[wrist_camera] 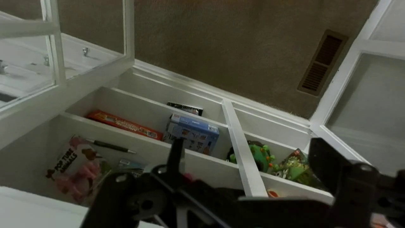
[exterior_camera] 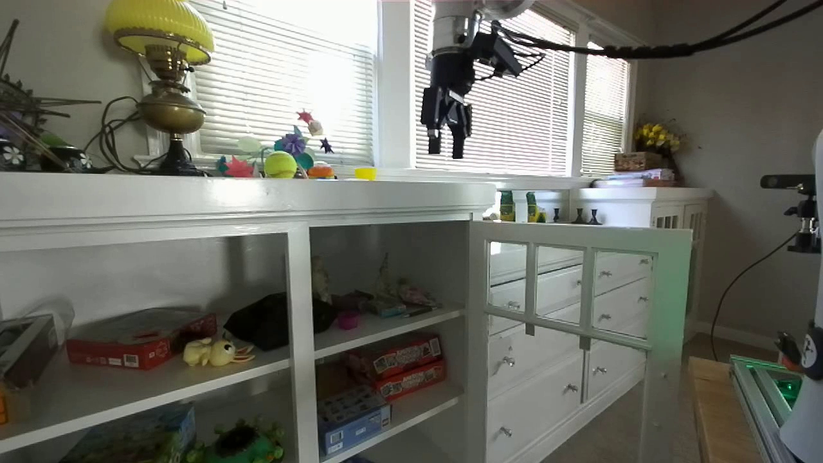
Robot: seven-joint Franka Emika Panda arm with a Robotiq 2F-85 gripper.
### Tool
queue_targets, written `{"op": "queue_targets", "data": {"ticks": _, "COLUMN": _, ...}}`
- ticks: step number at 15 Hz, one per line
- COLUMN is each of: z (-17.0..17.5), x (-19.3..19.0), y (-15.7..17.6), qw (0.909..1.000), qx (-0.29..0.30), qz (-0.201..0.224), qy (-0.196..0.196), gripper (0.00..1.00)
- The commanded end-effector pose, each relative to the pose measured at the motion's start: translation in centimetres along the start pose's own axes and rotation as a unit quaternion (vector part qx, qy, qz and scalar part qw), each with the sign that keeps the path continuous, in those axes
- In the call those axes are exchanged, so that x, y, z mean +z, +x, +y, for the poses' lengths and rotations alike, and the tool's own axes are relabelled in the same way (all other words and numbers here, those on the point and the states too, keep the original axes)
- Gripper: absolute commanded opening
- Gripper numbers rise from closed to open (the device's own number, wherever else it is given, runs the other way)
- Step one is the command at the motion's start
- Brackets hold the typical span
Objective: Put the white object inside the yellow cup
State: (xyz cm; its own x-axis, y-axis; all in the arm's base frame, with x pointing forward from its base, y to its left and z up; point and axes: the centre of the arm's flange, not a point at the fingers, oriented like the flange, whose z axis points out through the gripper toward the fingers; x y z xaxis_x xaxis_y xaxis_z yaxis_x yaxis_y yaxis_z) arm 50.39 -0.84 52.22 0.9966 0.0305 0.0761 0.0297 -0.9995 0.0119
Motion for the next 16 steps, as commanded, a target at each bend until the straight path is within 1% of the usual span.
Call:
{"op": "queue_targets", "data": {"ticks": 1, "z": -0.8, "x": -1.4, "y": 7.8, "qw": 0.9996, "qx": 0.003, "qz": 0.029, "qy": -0.005, "gripper": 1.0}}
{"op": "queue_targets", "data": {"ticks": 2, "z": -1.0, "x": -1.8, "y": 9.5, "qw": 0.9988, "qx": 0.0, "qz": 0.047, "qy": -0.012, "gripper": 1.0}}
{"op": "queue_targets", "data": {"ticks": 3, "z": -1.2, "x": -2.2, "y": 11.0, "qw": 0.9979, "qx": -0.004, "qz": 0.063, "qy": -0.012, "gripper": 1.0}}
{"op": "queue_targets", "data": {"ticks": 5, "z": -1.0, "x": -2.8, "y": 14.0, "qw": 0.9934, "qx": 0.002, "qz": 0.113, "qy": -0.023, "gripper": 1.0}}
{"op": "queue_targets", "data": {"ticks": 6, "z": -1.0, "x": -1.7, "y": 9.5, "qw": 0.9965, "qx": -0.008, "qz": 0.083, "qy": -0.006, "gripper": 1.0}}
{"op": "queue_targets", "data": {"ticks": 7, "z": -0.9, "x": -2.0, "y": 10.8, "qw": 0.9951, "qx": -0.007, "qz": 0.098, "qy": -0.007, "gripper": 1.0}}
{"op": "queue_targets", "data": {"ticks": 10, "z": -0.8, "x": -1.8, "y": 12.3, "qw": 0.9945, "qx": -0.007, "qz": 0.105, "qy": -0.008, "gripper": 1.0}}
{"op": "queue_targets", "data": {"ticks": 12, "z": -0.2, "x": -0.7, "y": 11.3, "qw": 0.9944, "qx": -0.007, "qz": 0.105, "qy": -0.012, "gripper": 1.0}}
{"op": "queue_targets", "data": {"ticks": 16, "z": 1.5, "x": -0.1, "y": 11.8, "qw": 0.9929, "qx": 0.003, "qz": 0.117, "qy": -0.02, "gripper": 1.0}}
